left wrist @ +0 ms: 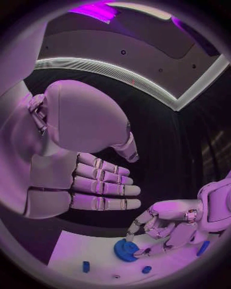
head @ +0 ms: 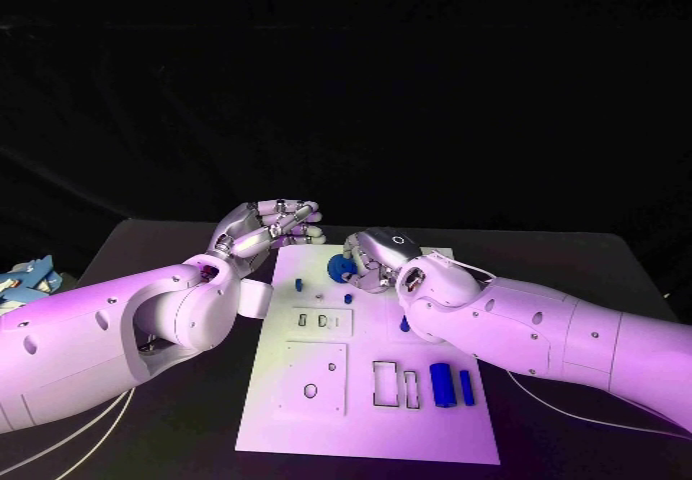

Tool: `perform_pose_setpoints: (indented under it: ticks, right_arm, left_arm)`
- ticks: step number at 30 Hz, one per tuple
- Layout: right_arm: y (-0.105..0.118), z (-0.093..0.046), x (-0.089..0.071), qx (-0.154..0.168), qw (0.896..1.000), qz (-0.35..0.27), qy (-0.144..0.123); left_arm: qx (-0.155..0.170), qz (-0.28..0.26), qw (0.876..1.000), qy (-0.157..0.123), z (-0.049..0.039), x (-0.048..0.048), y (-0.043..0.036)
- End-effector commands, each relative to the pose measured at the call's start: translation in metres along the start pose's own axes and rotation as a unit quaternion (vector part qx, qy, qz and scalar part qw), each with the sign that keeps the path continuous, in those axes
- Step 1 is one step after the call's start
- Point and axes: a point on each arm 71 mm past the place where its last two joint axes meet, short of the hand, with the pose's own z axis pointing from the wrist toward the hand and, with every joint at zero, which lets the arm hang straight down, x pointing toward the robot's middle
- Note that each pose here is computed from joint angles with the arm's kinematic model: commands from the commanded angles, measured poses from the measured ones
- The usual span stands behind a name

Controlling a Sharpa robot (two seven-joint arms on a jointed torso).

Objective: Assemble the parts on the task board

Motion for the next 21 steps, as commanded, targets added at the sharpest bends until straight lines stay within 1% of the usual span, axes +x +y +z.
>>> perform_pose_setpoints:
  ticks: [1,10,21]
  right_arm:
    - [-0.0013,0.0014,0.0015,0.001,1.0,-0.001,0.006]
    - [0.0006,0.0045,0.0045,-0.001,1.0,0.003,0.01]
    - [-0.0023,0.0044,0.0091,0.001,0.999,0.013,0.036]
  left_arm:
    - [0.006,-0.005,1.0,0.009,0.0005,0.0028,-0.0018]
    - [0.005,-0.005,1.0,0.009,0.0007,0.0028,-0.0017]
    - [0.004,-0.005,1.0,0.008,0.0007,0.0022,-0.0016]
